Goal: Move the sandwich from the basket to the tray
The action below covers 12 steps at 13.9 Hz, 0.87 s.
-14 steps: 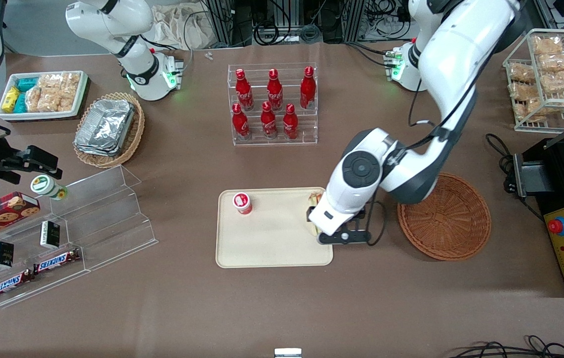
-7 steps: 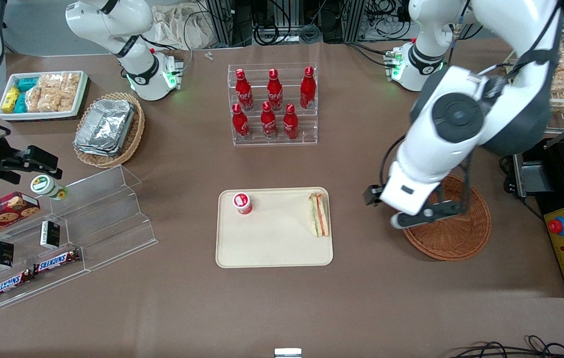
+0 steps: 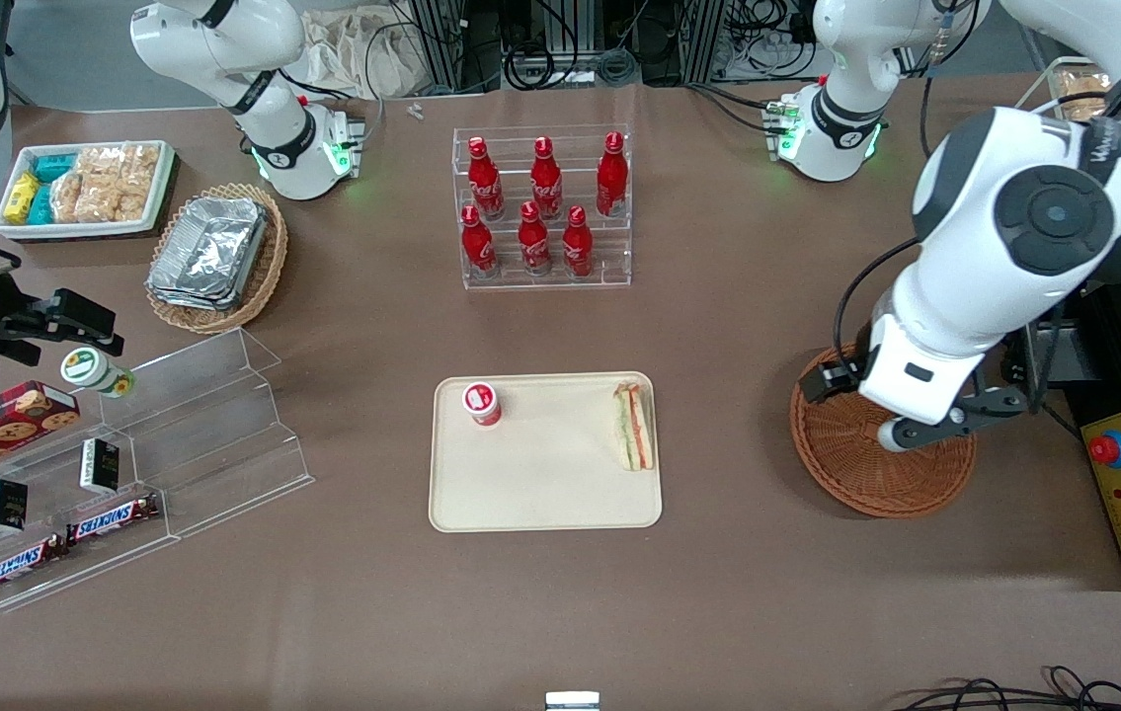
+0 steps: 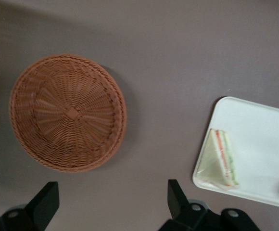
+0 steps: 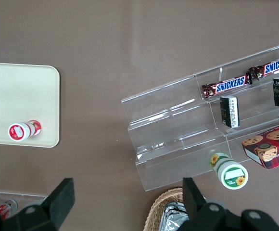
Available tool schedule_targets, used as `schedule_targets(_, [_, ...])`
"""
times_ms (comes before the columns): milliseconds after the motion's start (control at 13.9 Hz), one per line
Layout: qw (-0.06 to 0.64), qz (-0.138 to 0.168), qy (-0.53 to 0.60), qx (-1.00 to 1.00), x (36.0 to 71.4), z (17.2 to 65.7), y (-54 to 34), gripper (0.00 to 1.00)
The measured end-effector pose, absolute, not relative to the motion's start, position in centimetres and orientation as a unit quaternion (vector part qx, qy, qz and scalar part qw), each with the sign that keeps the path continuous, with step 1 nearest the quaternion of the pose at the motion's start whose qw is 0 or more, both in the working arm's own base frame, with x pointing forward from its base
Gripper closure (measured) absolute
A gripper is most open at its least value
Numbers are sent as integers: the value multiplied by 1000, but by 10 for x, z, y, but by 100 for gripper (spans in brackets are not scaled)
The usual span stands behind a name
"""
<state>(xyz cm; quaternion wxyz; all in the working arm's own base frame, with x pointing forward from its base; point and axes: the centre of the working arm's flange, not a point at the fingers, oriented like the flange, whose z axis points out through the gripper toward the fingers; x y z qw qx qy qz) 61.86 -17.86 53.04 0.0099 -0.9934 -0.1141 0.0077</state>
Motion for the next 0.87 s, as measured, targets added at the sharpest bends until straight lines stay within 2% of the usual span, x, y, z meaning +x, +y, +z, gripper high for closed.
schedule_targets(144, [0,19,-86,-996,611,533,-147,0])
schedule_targets(433, [12,6,-59,-998,581,537,-114,0])
schedule_targets(577, [18,13,-31,-999,566,528,-112,0])
schedule_targets(866, [19,20,4,-1000,566,525,-84,0])
